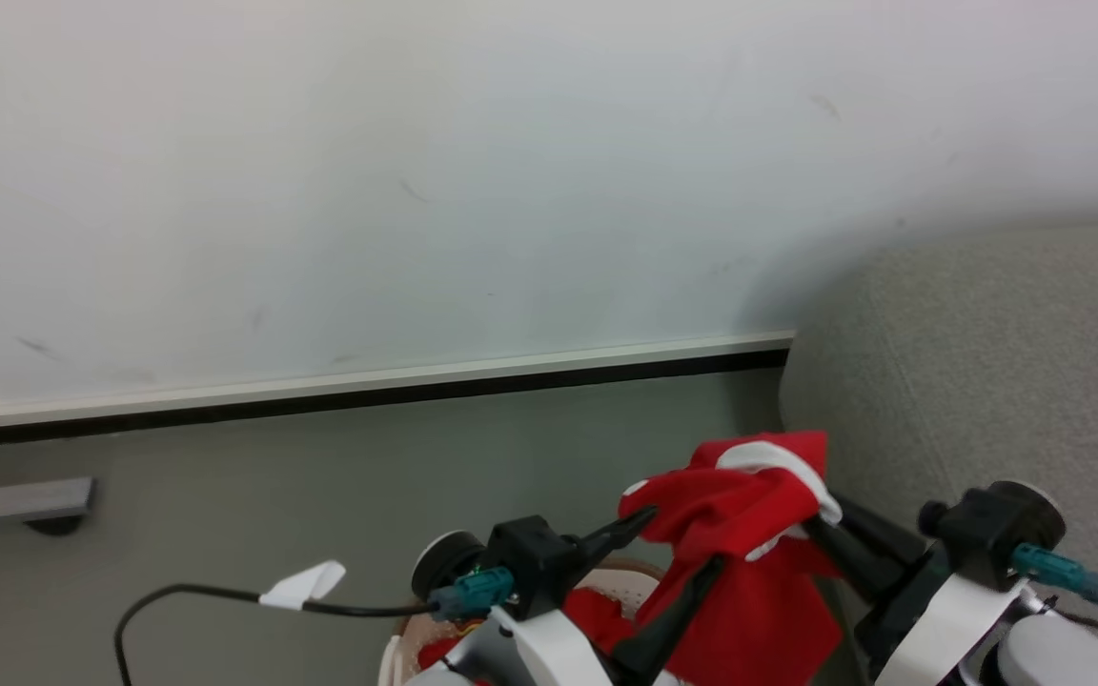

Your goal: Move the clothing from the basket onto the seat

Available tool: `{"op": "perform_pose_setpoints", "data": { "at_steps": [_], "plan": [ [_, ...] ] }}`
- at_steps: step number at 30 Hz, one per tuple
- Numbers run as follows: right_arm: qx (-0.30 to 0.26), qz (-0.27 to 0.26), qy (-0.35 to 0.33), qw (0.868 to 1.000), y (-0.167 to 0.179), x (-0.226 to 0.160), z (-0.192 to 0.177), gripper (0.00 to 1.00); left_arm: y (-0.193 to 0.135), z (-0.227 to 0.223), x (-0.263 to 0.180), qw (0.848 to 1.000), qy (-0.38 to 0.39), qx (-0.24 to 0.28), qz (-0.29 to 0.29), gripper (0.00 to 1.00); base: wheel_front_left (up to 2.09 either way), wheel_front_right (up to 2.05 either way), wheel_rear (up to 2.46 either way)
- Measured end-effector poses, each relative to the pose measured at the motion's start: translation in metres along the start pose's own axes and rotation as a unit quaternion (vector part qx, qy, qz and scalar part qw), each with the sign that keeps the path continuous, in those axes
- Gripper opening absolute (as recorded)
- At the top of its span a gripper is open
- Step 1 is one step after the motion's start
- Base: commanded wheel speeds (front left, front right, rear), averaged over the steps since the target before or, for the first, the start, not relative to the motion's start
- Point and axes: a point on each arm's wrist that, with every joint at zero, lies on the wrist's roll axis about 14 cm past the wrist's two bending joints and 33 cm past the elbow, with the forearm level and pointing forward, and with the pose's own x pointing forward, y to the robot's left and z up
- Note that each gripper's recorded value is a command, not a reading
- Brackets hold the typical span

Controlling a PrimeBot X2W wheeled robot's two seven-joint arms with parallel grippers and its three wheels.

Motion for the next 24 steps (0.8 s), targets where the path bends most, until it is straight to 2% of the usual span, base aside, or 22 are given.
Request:
{"op": "perform_pose_setpoints", "data": {
  "at_steps": [6, 12, 17, 24],
  "plan": [
    [0.003, -0.105, -0.028, 0.994, -0.064, -0.026, 0.014, 0.0, -0.011, -0.012, 0.03, 0.999, 0.002, -0.001, -0.045, 1.0, 0.0, 0.0, 0.0],
    [0.006, -0.203, -0.042, 0.978, -0.121, -0.057, 0.018, 0.0, -0.023, -0.026, 0.065, 0.996, 0.003, -0.008, -0.094, 1.0, 0.0, 0.0, 0.0],
    [-0.002, -0.277, -0.05, 0.959, -0.167, -0.077, 0.023, 0.0, -0.032, -0.033, 0.096, 0.991, -0.006, -0.017, -0.136, 1.0, 0.0, 0.0, 0.0],
    [-0.052, -0.385, -0.053, 0.92, -0.248, -0.095, 0.036, 0.0, -0.021, -0.062, 0.125, 0.986, 0.001, -0.042, -0.161, 1.0, 0.0, 0.0, 0.0]
  ]
}}
